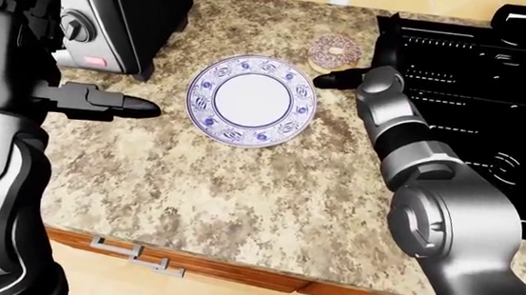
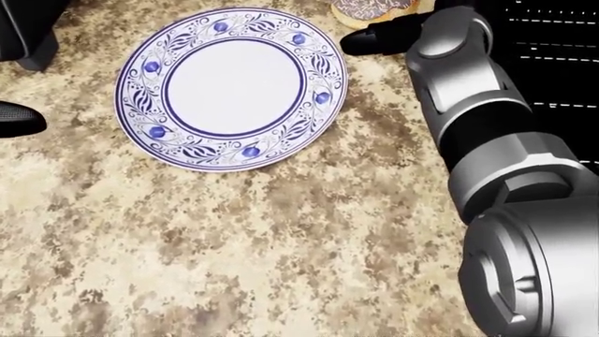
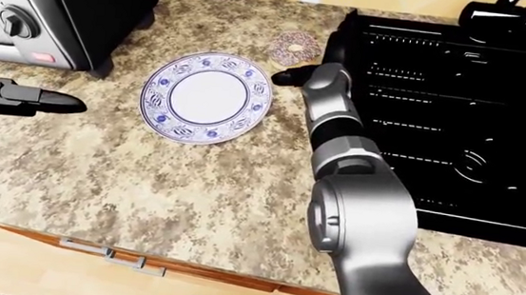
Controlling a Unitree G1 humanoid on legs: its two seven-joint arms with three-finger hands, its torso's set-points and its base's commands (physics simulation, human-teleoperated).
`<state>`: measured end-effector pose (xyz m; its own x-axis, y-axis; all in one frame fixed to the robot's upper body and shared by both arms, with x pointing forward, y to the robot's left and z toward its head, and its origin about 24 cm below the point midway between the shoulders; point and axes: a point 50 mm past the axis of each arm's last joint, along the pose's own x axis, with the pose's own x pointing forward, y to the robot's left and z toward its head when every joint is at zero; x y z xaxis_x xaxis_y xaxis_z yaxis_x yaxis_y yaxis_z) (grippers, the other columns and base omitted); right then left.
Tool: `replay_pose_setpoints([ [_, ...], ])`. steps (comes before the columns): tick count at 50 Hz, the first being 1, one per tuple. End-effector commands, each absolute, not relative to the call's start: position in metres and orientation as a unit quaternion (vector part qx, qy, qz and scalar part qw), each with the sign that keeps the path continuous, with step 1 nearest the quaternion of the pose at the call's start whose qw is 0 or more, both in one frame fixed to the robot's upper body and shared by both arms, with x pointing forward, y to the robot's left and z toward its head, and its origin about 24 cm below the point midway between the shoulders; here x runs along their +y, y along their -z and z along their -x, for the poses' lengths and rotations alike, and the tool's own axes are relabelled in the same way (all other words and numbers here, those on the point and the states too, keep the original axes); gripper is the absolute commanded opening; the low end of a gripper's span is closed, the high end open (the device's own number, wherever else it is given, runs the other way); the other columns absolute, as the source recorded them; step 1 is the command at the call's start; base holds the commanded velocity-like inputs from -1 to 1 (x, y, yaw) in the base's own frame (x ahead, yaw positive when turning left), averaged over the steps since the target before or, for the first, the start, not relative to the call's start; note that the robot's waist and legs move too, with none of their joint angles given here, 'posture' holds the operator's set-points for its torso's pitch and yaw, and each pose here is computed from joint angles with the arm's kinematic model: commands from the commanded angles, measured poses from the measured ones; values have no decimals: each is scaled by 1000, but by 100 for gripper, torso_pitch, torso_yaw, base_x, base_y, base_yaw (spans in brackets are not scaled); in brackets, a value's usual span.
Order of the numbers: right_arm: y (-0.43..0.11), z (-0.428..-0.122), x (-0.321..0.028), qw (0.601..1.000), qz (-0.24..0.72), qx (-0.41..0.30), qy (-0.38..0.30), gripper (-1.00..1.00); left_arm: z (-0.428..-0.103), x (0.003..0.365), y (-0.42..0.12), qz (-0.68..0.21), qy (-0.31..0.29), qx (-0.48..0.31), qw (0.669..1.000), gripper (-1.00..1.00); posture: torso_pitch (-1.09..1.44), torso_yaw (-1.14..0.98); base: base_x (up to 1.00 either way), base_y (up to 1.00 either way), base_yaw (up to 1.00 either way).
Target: Place the pastries on the plates.
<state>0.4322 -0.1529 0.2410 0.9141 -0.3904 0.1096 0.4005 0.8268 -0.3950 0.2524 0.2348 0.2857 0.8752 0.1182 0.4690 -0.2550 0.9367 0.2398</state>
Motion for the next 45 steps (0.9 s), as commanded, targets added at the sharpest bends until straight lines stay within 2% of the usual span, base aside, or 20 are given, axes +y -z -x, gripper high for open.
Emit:
replay_pose_setpoints([
  [1, -271, -431, -149, 953, 205, -65, 212, 92, -244, 235, -299, -159, -105, -268, 944, 100, 38, 0, 0, 0, 0],
  [7, -269, -432, -147, 954, 203, -64, 209, 71, -243, 236, -301, -159, -106, -269, 944, 100, 38, 0, 0, 0, 0],
  [9, -268, -432, -146, 955, 204, -63, 208, 57, -243, 236, -301, -161, -106, -268, 944, 100, 38, 0, 0, 0, 0],
  [18, -269, -432, -145, 955, 209, -63, 202, 46, -242, 237, -299, -163, -107, -268, 943, 100, 38, 0, 0, 0, 0],
  [27, -269, -432, -144, 954, 212, -66, 200, 14, -242, 238, -298, -163, -109, -267, 944, 100, 38, 0, 0, 0, 0],
  [32, -270, -432, -144, 954, 213, -69, 202, -25, -241, 238, -297, -163, -111, -267, 943, 100, 38, 0, 0, 0, 0],
  [37, -272, -432, -144, 953, 214, -72, 203, -45, -241, 238, -298, -164, -112, -268, 943, 100, 38, 0, 0, 0, 0],
  [40, -273, -432, -143, 952, 217, -73, 202, -76, -240, 239, -300, -164, -112, -269, 942, 100, 38, 0, 0, 0, 0],
  [42, -274, -432, -143, 952, 218, -75, 202, -91, -240, 239, -301, -164, -112, -270, 942, 100, 38, 0, 0, 0, 0],
  [45, -275, -431, -143, 951, 221, -76, 202, -100, -240, 238, -301, -165, -111, -270, 942, 100, 38, 0, 0, 0, 0],
])
